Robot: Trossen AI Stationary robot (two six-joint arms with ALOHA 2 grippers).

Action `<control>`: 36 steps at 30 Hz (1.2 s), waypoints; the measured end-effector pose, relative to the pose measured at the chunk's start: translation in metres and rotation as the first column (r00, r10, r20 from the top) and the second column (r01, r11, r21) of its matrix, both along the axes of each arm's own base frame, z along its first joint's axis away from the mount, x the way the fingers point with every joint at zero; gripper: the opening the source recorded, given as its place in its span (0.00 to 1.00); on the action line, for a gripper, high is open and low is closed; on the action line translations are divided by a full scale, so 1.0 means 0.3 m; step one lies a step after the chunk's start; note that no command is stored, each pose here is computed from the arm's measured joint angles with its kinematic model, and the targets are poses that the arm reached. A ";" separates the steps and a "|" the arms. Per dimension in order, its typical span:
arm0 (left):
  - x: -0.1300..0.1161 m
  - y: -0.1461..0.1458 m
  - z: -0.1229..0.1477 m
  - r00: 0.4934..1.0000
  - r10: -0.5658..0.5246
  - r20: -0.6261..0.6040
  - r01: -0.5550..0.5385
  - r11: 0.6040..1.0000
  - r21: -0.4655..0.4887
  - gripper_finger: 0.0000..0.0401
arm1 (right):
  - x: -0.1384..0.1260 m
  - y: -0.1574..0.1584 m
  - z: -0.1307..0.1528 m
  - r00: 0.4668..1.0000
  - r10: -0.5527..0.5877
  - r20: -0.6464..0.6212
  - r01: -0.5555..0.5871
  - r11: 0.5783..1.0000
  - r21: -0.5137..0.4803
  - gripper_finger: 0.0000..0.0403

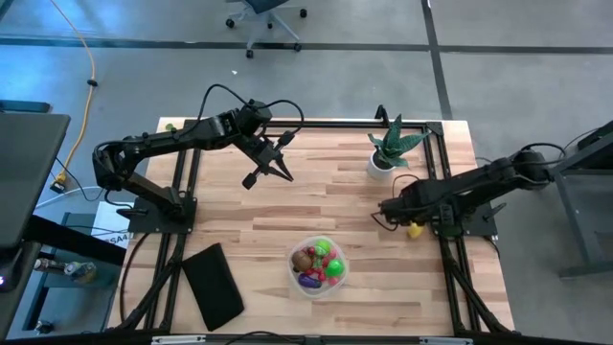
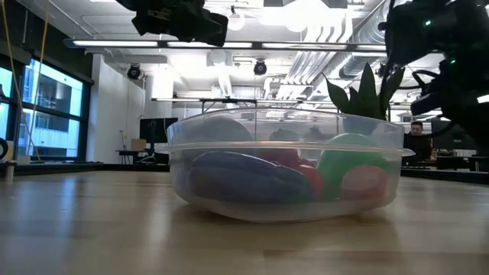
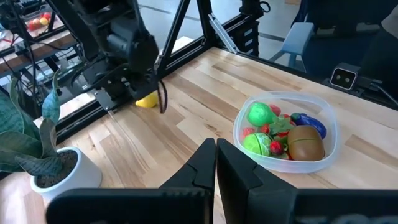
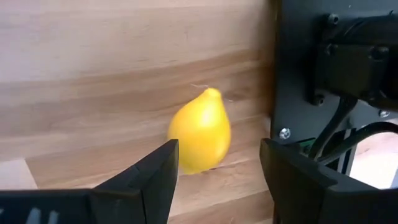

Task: Pick and placing Produce into tupperware
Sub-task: Put the yellow lemon into the transparent container

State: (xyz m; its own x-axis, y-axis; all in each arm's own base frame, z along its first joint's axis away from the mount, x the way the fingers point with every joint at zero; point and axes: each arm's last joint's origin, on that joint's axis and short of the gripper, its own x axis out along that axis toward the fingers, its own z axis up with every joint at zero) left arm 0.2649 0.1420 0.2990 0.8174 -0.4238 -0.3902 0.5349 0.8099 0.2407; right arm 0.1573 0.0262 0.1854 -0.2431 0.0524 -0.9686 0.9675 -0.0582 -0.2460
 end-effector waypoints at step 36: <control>-0.001 0.001 -0.003 1.000 0.014 -0.013 -0.014 1.000 0.006 0.01 | 0.077 -0.162 -0.131 0.937 -0.136 0.323 0.180 0.977 -0.111 0.54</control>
